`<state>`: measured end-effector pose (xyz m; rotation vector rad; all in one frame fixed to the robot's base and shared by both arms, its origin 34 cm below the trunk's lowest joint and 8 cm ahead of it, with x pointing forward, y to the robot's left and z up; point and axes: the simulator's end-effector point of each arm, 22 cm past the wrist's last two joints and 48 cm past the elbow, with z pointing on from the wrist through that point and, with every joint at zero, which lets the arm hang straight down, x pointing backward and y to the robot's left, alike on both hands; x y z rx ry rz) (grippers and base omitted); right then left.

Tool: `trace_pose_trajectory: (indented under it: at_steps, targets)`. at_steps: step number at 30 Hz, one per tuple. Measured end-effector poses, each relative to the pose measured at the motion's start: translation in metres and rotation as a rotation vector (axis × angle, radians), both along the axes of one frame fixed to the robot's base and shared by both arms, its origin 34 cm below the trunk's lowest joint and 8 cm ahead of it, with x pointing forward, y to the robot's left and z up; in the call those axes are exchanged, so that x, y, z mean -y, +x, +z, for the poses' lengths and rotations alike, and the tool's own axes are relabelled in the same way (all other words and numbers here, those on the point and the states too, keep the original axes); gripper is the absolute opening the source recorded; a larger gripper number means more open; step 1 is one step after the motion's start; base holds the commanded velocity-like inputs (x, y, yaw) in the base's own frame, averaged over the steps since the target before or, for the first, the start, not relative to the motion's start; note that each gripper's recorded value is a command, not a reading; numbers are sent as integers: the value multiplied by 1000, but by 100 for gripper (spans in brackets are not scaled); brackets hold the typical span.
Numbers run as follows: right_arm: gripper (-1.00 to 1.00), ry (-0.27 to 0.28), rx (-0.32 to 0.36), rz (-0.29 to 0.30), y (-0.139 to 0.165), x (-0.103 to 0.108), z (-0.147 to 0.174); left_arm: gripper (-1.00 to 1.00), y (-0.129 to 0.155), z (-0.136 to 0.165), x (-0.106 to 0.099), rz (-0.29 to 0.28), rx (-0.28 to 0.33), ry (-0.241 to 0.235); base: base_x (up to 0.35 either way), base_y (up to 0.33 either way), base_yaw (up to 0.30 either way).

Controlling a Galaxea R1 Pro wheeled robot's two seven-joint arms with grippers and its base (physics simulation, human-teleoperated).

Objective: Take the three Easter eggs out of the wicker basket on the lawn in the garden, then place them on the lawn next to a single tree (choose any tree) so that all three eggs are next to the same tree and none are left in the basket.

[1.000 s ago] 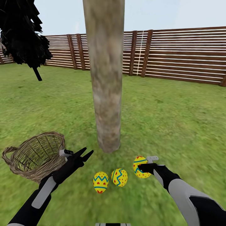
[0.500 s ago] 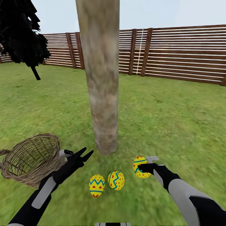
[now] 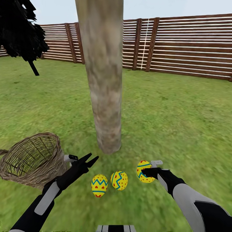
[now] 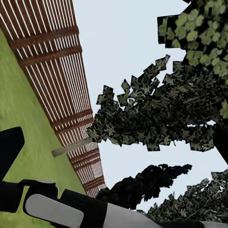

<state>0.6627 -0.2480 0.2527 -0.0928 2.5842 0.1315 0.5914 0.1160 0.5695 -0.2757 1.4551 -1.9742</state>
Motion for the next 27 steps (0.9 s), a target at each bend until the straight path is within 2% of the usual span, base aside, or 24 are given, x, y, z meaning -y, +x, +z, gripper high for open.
trace_pose_trajectory:
  at_steps: [23, 26, 27]
  targets:
    - [-100, 1, -122, 0, -35, -1, -72, 100, 3, -66, 0, -1, -124, 0, 0, 0, 0]
    - [-100, 16, -134, 13, -39, -20, -78, 100, 3, -72, 0, -1, -136, 0, 0, 0, 0]
    - [-100, 4, -133, 18, -40, -22, -81, 100, 3, -74, 1, -1, -140, 0, 0, 0, 0]
